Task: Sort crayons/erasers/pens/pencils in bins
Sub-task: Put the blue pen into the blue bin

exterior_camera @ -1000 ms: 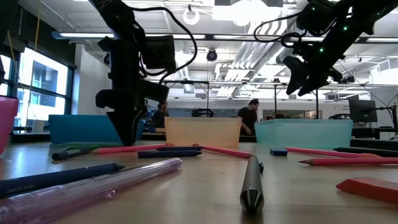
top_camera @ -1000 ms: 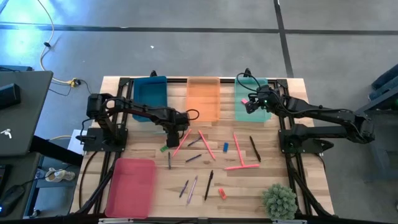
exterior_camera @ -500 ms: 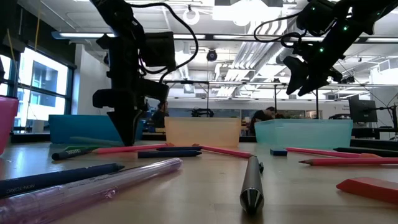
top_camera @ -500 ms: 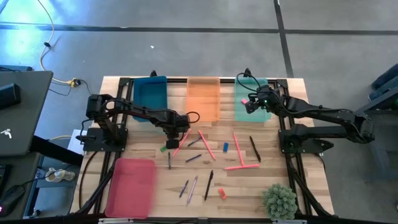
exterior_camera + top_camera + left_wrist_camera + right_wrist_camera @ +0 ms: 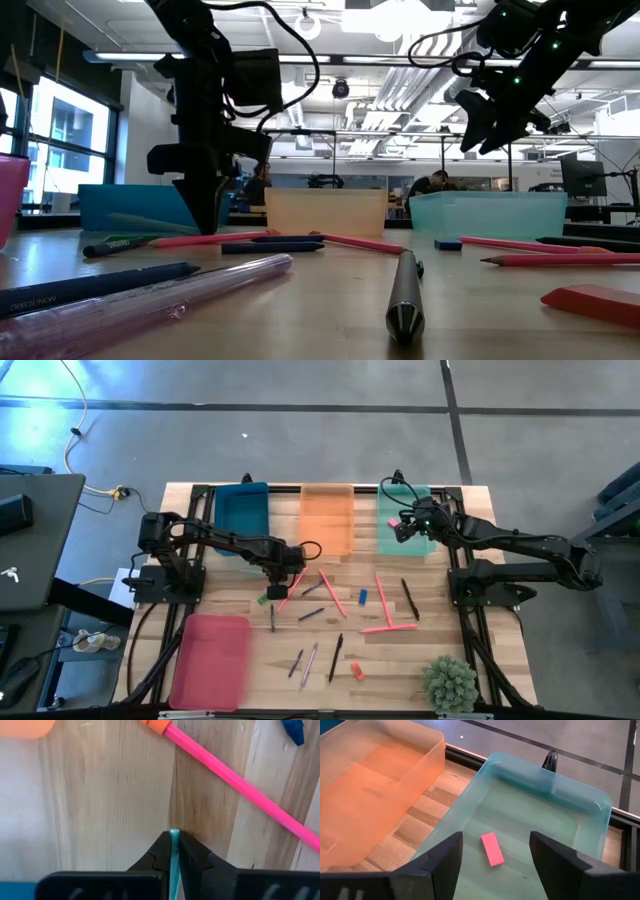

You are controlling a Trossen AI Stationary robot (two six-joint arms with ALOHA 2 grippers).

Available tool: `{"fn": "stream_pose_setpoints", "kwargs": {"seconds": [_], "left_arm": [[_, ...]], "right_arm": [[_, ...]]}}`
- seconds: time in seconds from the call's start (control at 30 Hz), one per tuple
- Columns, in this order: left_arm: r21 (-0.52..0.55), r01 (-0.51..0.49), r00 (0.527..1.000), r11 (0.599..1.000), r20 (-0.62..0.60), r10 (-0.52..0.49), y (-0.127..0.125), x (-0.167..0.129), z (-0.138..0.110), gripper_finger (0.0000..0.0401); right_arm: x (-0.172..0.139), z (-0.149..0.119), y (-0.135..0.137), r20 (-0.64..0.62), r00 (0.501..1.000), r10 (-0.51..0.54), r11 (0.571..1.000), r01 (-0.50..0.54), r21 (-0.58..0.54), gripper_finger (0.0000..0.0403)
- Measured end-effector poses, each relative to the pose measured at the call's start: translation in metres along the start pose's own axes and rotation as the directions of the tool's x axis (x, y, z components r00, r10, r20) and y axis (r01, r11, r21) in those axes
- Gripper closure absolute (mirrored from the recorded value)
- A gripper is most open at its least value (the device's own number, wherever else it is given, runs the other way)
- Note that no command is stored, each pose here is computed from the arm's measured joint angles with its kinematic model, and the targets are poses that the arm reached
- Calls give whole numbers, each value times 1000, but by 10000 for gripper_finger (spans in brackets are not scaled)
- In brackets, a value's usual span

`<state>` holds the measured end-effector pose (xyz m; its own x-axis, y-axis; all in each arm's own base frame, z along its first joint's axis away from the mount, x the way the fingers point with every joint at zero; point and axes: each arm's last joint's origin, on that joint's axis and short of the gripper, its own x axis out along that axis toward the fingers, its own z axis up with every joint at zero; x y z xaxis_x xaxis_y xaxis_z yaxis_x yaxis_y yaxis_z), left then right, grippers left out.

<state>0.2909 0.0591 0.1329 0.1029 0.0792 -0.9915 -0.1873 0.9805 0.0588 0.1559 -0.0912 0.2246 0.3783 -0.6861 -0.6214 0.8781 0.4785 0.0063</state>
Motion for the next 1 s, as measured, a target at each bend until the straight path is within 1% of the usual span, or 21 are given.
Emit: {"fn": "stream_pose_setpoints", "kwargs": {"seconds": [0.13,0.23,1.0], "left_arm": [[6,-2,1000,1000,15,2,0,-4,0,400],[4,17,1000,1000,12,-17,-1,-7,-2,401],[13,20,1000,1000,14,-20,-2,-9,-2,401]], "right_arm": [[0,0,0,0,1000,0,1000,0,0,181],[0,0,0,0,1000,0,1000,0,-7,181],[0,0,0,0,1000,1,1000,-1,-18,181]]}}
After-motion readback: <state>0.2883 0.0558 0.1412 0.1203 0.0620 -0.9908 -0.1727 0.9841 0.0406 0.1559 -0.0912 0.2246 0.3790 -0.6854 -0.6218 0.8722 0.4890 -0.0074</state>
